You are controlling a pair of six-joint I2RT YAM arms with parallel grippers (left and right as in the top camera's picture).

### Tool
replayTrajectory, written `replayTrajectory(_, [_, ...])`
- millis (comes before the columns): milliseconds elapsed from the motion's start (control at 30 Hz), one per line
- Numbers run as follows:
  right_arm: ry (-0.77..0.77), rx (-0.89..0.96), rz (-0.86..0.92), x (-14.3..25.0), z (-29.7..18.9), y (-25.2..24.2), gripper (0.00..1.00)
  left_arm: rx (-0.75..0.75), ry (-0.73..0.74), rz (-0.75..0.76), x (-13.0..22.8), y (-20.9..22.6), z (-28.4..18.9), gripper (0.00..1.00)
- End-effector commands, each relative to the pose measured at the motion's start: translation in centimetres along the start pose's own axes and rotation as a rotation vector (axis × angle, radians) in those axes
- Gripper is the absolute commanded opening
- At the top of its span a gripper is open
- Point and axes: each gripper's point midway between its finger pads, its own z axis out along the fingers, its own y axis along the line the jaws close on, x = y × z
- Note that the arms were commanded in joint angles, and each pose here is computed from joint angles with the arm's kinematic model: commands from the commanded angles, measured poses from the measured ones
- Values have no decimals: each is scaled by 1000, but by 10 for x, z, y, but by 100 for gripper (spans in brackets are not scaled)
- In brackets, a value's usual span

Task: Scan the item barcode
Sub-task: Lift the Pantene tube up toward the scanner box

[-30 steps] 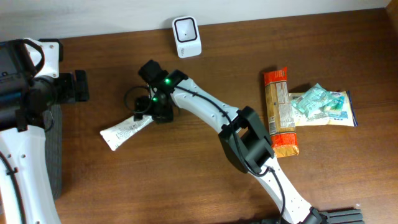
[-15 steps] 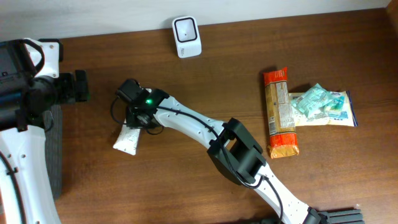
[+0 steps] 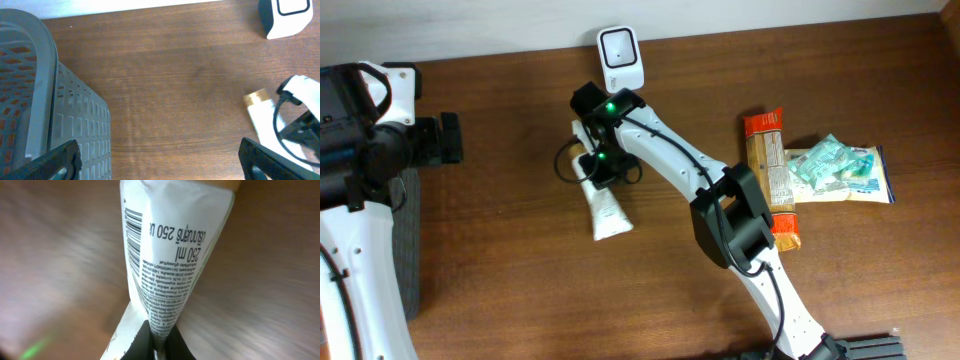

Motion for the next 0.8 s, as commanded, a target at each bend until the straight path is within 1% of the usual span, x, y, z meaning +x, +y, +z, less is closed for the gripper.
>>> replayTrajectory(0, [-25, 224, -91, 3, -15, -9, 4, 4, -11, 11, -1, 0, -5, 99])
replayTrajectory(100, [13, 303, -109, 15, 11, 6, 4, 4, -11, 11, -1, 0, -5, 99])
replayTrajectory(133, [25, 314, -139, 21, 19, 17, 4, 4, -11, 11, -1, 0, -5, 99])
replayTrajectory(167, [32, 319, -161, 24, 25, 25, 8, 4, -11, 11, -1, 0, -5, 99])
replayTrajectory(233, [39, 315, -218, 32, 39, 50, 36, 4, -11, 11, -1, 0, -5, 99])
replayTrajectory(300, [29, 310, -217, 36, 44, 67, 55, 4, -11, 11, -1, 0, -5, 99])
replayTrajectory(367, [25, 307, -205, 37, 46, 73, 61, 4, -11, 11, -1, 0, -5, 99])
replayTrajectory(467, [8, 301, -199, 33, 47, 73, 64, 4, -11, 11, -1, 0, -5, 99])
replayTrajectory(500, [3, 296, -185, 29, 43, 69, 67, 4, -11, 11, -1, 0, -5, 99])
replayTrajectory(567, [-10, 219, -139, 20, 24, 62, 70, 4, -11, 11, -1, 0, -5, 99])
replayTrajectory(600, [-33, 145, -125, 11, 3, 60, 75, 4, -11, 11, -1, 0, -5, 99])
replayTrajectory(667, [-89, 3, -117, -3, -40, 57, 88, 4, -11, 11, -1, 0, -5, 99])
replayTrajectory(700, [-103, -53, -95, -6, -58, 54, 91, 4, -11, 11, -1, 0, -5, 99])
replayTrajectory(767, [-68, -206, -66, 2, -77, 50, 93, 3, -11, 11, -1, 0, -5, 99])
